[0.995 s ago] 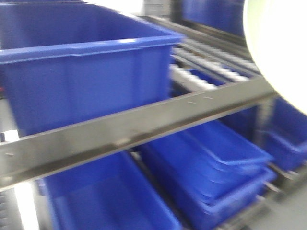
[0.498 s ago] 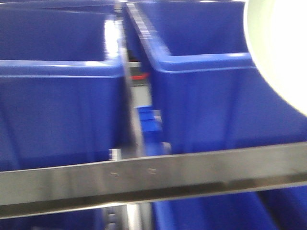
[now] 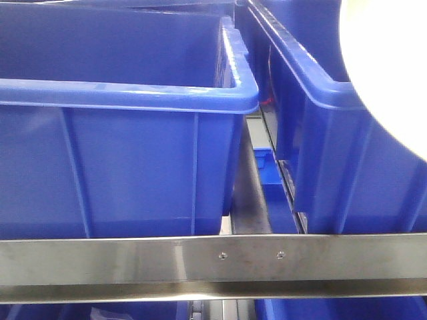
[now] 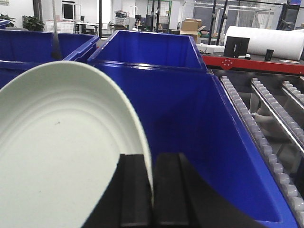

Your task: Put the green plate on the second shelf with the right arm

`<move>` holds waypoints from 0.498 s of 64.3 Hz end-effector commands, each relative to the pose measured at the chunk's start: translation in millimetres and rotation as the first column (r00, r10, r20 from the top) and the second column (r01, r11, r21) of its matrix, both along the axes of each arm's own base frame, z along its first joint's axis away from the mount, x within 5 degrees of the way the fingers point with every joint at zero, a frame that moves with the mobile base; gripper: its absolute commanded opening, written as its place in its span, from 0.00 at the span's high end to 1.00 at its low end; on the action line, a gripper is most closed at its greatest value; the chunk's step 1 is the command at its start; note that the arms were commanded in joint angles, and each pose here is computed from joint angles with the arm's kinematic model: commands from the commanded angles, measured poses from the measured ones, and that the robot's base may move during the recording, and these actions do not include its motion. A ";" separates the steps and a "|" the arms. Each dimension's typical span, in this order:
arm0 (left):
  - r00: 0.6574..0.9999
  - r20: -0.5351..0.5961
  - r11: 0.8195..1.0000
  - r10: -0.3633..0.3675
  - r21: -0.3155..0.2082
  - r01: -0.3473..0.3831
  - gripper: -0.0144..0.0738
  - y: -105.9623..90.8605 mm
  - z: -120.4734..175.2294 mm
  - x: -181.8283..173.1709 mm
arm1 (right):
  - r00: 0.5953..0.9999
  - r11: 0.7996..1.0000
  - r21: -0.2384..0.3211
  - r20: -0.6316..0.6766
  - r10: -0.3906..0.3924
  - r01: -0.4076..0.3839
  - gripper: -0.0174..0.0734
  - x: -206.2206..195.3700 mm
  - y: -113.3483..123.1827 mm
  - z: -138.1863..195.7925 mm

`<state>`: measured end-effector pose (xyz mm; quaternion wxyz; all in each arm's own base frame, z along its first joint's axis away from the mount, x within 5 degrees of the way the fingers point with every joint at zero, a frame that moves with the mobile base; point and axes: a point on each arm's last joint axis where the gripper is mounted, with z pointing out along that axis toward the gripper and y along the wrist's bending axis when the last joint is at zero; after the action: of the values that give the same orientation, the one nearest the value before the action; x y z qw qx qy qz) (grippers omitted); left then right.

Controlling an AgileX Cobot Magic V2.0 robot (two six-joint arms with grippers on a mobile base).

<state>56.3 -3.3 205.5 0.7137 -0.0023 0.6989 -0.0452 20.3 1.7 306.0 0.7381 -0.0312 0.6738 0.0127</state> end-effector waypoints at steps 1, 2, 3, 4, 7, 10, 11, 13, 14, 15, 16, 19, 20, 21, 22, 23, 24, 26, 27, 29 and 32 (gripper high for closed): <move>0.998 0.058 1.000 -0.003 -0.010 0.004 0.69 -0.3 -5.4 0.1 | 0.992 1.000 0.019 0.129 -0.006 0.004 0.78 -3.4 -0.3 19.4; 0.998 0.058 1.000 -0.003 -0.010 0.004 0.69 -0.3 -5.4 0.1 | 0.992 1.000 0.019 0.129 -0.006 0.004 0.78 -3.4 -0.3 19.4; 0.998 0.058 1.000 -0.003 -0.010 0.004 0.69 -0.3 -5.4 0.1 | 0.992 1.000 0.019 0.129 -0.006 0.004 0.78 -3.4 -0.3 19.4; 0.998 0.058 1.000 -0.003 -0.010 0.004 0.69 -0.3 -5.4 0.1 | 0.992 1.000 0.019 0.129 -0.006 0.004 0.78 -3.4 -0.3 19.4; 0.998 0.058 1.000 -0.003 -0.010 0.004 0.69 -0.3 -5.4 0.1 | 0.992 1.000 0.019 0.129 -0.006 0.004 0.78 -3.4 -0.3 19.4; 0.998 0.058 1.000 -0.003 -0.010 0.004 0.69 -0.3 -5.4 0.1 | 0.992 1.000 0.019 0.129 -0.006 0.004 0.78 -3.4 -0.3 19.4; 0.998 0.058 1.000 -0.003 -0.010 0.004 0.69 -0.3 -5.4 0.1 | 0.992 1.000 0.019 0.129 -0.006 0.004 0.78 -3.4 -0.3 19.4; 0.998 0.058 1.000 -0.003 -0.010 0.004 0.69 -0.3 -5.4 0.1 | 0.992 1.000 0.019 0.129 -0.006 0.004 0.78 -3.4 -0.3 19.4; 0.998 0.058 1.000 -0.003 -0.010 0.004 0.69 -0.3 -5.4 0.1 | 0.992 1.000 0.019 0.129 -0.006 0.004 0.78 -3.4 -0.3 19.4; 0.998 0.058 1.000 -0.003 -0.010 0.004 0.69 -0.3 -5.4 0.1 | 0.992 1.000 0.019 0.129 -0.006 0.004 0.78 -3.4 -0.3 19.4; 0.998 0.058 1.000 -0.003 -0.010 0.004 0.69 -0.3 -5.4 0.1 | 0.992 1.000 0.019 0.129 -0.006 0.004 0.78 -3.4 -0.3 19.4; 0.998 0.058 1.000 -0.003 -0.010 0.004 0.69 -0.3 -5.4 0.1 | 0.992 1.000 0.019 0.129 -0.006 0.004 0.78 -3.4 -0.3 19.4; 0.998 0.058 1.000 -0.003 -0.010 0.004 0.69 -0.3 -5.4 0.1 | 0.992 1.000 0.019 0.129 -0.006 0.004 0.78 -3.4 -0.3 19.4; 0.998 0.058 1.000 -0.003 -0.010 0.004 0.69 -0.3 -5.4 0.1 | 0.992 1.000 0.019 0.129 -0.006 0.004 0.78 -3.4 -0.3 19.4; 0.998 0.058 1.000 -0.003 -0.010 0.004 0.69 -0.3 -5.4 0.1 | 0.992 1.000 0.019 0.129 -0.006 0.004 0.78 -3.4 -0.3 19.4; 0.998 0.058 1.000 -0.003 -0.010 0.004 0.69 -0.3 -5.4 0.1 | 0.992 1.000 0.019 0.129 -0.006 0.004 0.78 -3.4 -0.3 19.4; 0.998 0.058 1.000 -0.003 -0.010 0.004 0.69 -0.3 -5.4 0.1 | 0.992 1.000 0.019 0.129 -0.006 0.004 0.78 -3.4 -0.3 19.4; 0.998 0.058 1.000 -0.003 -0.010 0.004 0.69 -0.3 -5.4 0.1 | 0.992 1.000 0.019 0.129 -0.006 0.004 0.78 -3.4 -0.3 19.4; 0.998 0.058 1.000 -0.003 -0.010 0.004 0.69 -0.3 -5.4 0.1 | 0.992 1.000 0.019 0.129 -0.006 0.004 0.78 -3.4 -0.3 19.4; 0.998 0.058 1.000 -0.003 -0.010 0.004 0.69 -0.3 -5.4 0.1 | 0.992 1.000 0.019 0.129 -0.006 0.004 0.78 -3.4 -0.3 19.4; 0.998 0.058 1.000 -0.003 -0.010 0.004 0.69 -0.3 -5.4 0.1 | 0.991 1.000 0.019 0.134 -0.006 0.004 0.78 -3.5 -0.4 19.8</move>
<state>56.3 -3.3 205.5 0.7137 -0.0023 0.6989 -0.0452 20.3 1.7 306.0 0.7381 -0.0312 0.6738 0.0127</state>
